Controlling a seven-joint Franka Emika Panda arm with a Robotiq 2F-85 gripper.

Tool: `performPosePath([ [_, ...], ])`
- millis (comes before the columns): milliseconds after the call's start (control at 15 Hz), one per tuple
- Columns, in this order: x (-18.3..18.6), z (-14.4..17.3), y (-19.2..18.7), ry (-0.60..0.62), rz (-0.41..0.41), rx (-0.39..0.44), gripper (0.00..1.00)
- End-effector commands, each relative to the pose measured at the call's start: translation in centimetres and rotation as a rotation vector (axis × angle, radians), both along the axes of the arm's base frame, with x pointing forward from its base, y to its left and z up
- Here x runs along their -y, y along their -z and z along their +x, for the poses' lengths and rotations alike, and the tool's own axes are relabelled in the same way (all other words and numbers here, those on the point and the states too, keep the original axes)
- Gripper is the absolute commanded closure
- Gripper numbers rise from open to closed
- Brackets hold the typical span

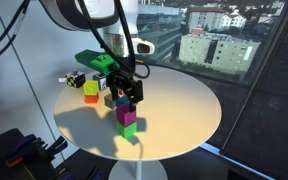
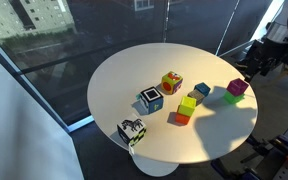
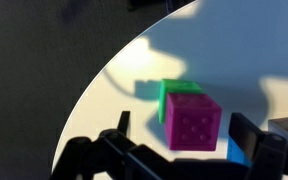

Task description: Take the purple block off of the green block

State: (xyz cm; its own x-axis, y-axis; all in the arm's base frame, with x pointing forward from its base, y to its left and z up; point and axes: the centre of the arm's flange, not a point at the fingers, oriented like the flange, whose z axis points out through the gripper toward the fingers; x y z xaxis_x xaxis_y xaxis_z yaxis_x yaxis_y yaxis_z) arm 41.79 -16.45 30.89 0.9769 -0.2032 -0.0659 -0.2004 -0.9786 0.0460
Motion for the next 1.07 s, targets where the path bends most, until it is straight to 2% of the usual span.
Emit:
performPosePath([
  [0, 0.2, 0.4, 0.4, 0.003, 0.006, 0.000, 0.00],
  [1000, -0.7, 2.4, 2.8, -0.003, -0.013, 0.039, 0.00],
])
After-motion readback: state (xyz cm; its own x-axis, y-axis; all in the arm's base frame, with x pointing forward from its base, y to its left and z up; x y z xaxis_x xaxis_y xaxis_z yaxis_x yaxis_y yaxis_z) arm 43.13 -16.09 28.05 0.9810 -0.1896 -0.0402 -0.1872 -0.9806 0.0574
